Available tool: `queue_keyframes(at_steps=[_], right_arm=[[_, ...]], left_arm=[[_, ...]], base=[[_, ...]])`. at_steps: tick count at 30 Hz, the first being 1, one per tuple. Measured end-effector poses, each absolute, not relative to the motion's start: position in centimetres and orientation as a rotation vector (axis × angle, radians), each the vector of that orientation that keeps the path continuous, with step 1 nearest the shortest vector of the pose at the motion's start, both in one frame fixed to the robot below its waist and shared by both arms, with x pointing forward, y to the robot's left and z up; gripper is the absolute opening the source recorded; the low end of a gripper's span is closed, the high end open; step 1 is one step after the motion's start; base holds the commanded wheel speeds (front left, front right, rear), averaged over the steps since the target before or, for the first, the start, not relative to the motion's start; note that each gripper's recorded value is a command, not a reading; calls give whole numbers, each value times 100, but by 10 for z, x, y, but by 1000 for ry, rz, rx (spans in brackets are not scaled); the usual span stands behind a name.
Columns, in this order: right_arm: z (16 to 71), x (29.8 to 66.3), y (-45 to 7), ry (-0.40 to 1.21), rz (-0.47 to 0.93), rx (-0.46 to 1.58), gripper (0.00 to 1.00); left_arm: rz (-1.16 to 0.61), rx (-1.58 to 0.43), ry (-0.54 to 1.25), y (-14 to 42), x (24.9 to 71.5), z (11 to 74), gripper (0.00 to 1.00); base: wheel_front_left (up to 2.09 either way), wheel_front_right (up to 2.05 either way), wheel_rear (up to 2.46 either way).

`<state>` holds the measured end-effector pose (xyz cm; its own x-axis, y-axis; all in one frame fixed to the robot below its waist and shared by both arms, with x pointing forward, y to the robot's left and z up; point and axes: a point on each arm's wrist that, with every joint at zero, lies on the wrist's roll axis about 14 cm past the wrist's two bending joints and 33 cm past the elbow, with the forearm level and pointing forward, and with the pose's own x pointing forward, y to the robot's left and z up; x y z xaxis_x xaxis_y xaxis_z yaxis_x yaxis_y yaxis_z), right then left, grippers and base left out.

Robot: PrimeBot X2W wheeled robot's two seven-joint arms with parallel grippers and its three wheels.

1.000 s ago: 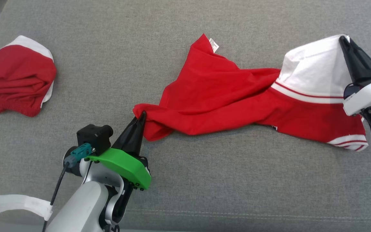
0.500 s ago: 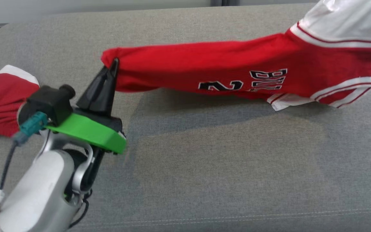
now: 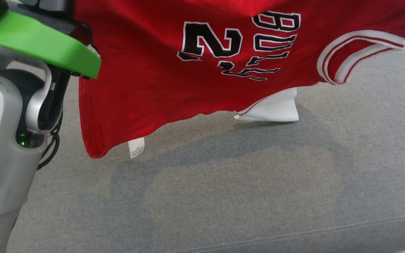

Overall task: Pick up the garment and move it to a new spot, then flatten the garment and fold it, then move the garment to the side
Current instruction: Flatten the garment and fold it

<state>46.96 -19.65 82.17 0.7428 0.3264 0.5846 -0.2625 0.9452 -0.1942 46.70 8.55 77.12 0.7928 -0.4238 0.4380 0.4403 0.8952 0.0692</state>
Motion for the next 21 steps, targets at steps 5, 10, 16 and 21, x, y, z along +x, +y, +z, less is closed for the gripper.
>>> queue_keyframes(at_steps=[5,10,16,21], right_arm=[[859,450,-196,-721,319,-149,0],[866,449,-199,-696,309,-168,0],[845,479,-205,-601,289,-138,0],[818,519,-205,-472,278,-73,0]], left_arm=[[-486,-11,-490,76,463,796,0],[-513,1,-476,66,461,798,0],[-527,-62,-389,58,485,779,0],[-510,-109,-245,55,527,750,0]], base=[[0,0,0],[0,0,0],[0,0,0],[0,0,0]])
